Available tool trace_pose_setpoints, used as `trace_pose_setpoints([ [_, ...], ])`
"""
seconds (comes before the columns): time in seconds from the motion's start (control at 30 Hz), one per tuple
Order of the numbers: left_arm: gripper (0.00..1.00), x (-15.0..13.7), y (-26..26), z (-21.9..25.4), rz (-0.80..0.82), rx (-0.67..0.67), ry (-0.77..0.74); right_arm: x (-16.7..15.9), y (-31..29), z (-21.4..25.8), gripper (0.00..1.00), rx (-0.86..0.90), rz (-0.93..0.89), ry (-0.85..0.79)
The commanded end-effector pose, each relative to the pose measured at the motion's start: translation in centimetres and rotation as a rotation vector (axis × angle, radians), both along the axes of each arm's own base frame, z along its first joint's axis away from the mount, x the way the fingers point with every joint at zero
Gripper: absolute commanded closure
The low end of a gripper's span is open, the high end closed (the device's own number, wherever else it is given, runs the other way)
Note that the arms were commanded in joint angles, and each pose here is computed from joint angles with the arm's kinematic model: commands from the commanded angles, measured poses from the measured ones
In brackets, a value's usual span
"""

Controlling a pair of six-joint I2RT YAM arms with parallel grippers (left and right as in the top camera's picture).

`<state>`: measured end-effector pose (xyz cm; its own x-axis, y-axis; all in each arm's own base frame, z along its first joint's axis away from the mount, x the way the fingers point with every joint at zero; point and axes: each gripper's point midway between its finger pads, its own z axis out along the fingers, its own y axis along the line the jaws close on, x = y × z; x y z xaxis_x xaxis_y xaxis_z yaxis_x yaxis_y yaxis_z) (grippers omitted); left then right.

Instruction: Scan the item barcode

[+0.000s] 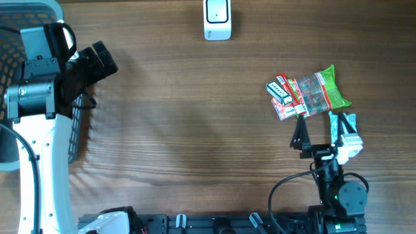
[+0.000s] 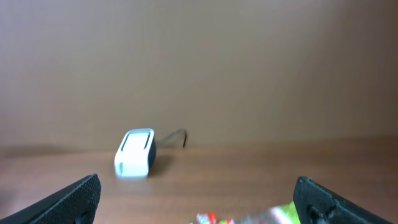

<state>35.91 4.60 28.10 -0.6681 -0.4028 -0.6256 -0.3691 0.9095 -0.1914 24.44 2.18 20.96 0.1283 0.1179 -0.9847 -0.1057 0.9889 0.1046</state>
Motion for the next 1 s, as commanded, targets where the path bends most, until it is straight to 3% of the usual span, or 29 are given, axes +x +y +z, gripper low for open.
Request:
trace_pose_setpoints([
  [0.0, 0.0, 0.0, 0.2, 0.6, -0.007, 0.02, -0.015, 0.0, 0.6, -1.4, 0.0, -0.014, 0.039, 0.053],
  [0.1, 0.0, 0.0, 0.2, 0.6, -0.007, 0.02, -0.015, 0.1, 0.7, -3.5, 0.0, -0.04, 0.039, 0.135],
  [0.97, 0.0, 0.0, 0.2, 0.6, -0.009, 0.02, -0.015, 0.1, 0.7, -3.4, 0.0, -0.04, 0.039, 0.134],
])
